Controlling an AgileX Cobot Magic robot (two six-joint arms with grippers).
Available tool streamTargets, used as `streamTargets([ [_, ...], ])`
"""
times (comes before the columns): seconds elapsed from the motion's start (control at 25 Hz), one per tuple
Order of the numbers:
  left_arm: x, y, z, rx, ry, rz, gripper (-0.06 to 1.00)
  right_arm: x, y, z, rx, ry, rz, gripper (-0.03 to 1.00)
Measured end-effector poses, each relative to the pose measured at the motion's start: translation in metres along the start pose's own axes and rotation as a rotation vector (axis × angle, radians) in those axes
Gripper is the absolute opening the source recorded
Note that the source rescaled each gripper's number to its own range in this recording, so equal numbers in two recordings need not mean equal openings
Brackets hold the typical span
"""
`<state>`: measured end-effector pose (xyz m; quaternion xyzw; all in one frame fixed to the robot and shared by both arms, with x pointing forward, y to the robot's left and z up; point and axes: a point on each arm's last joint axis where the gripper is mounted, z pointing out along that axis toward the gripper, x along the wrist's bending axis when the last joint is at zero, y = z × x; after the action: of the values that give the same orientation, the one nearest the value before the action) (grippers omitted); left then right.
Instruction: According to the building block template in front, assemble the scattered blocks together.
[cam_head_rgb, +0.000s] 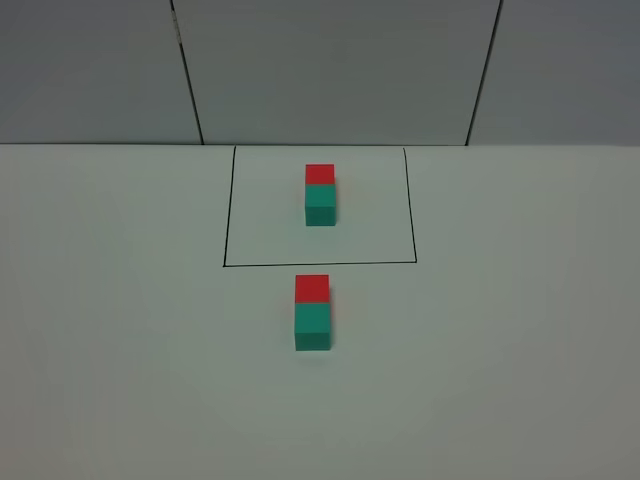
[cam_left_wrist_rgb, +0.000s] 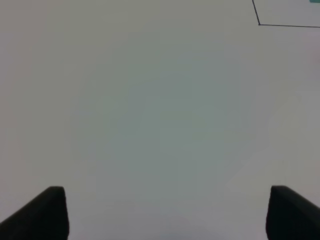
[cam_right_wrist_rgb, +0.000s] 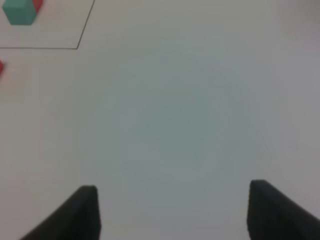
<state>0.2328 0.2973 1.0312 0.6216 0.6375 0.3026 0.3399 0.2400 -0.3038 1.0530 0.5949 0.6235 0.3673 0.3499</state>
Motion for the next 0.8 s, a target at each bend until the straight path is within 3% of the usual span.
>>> streamTargets([
  [0.4,0.0,0.0,0.0,0.0,0.0,0.0,0.91,-0.0001,-0.0002,-0.0003,0.0,-0.072,0.039,0.58],
  [0.8,0.0,0.0,0.0,0.0,0.0,0.0,0.91,-0.0001,-0.0002,-0.0003,0.0,-0.076,0.042,0.58],
])
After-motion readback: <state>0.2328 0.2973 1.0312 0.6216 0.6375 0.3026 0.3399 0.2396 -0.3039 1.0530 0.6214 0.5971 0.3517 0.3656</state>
